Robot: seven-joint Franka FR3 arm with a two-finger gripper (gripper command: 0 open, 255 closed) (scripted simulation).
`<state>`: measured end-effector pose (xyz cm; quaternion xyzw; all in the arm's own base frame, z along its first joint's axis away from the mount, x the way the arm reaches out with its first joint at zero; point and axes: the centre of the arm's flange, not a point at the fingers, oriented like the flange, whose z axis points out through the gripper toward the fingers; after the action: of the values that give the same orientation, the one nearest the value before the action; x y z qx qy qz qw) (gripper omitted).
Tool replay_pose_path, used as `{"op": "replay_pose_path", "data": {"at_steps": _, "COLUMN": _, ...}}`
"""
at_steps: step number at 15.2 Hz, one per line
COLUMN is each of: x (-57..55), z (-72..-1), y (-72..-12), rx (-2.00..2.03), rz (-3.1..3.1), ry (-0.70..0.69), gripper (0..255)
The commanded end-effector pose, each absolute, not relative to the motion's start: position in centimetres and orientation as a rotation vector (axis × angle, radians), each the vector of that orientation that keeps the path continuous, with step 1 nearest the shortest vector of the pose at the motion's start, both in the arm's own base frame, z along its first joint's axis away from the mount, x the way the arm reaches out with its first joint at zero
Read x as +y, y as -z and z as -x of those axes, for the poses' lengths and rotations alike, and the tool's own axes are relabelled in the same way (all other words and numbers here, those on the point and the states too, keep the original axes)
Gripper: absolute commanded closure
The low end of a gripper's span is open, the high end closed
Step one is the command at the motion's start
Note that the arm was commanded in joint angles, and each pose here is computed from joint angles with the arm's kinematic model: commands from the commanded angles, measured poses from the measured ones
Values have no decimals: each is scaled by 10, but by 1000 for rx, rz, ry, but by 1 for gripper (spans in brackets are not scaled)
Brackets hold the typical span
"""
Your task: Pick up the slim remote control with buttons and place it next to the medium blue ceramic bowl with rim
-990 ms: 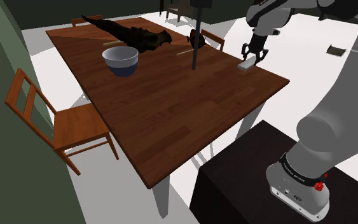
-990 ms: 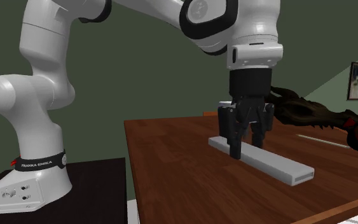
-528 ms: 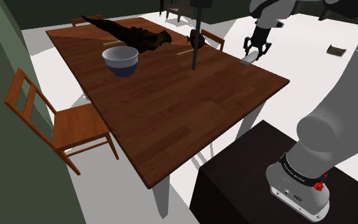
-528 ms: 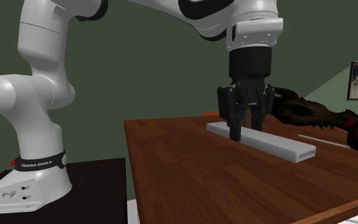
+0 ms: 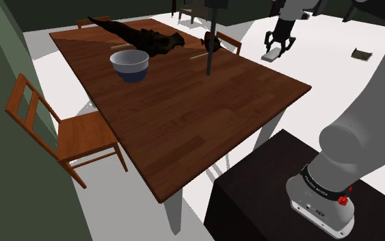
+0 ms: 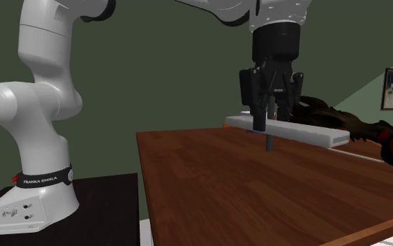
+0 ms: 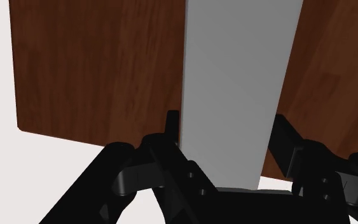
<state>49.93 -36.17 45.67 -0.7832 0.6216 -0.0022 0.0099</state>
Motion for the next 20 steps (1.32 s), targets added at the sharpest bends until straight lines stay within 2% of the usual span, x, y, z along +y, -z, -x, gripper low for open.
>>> {"op": "replay_pose_path", "data": {"at_steps": 1, "x": -362, "z": -500, "y": -468, "rx": 1941, "rz": 2445, "ry": 7, "gripper": 255}}
{"op": "replay_pose_path", "data": {"at_steps": 11, "x": -362, "z": -500, "y": -518, "rx": 1941, "rz": 2445, "ry": 7, "gripper": 255}}
{"op": "replay_pose_path", "data": {"at_steps": 20, "x": -251, "z": -541, "y": -518, "rx": 1941, "rz": 2445, "ry": 7, "gripper": 255}}
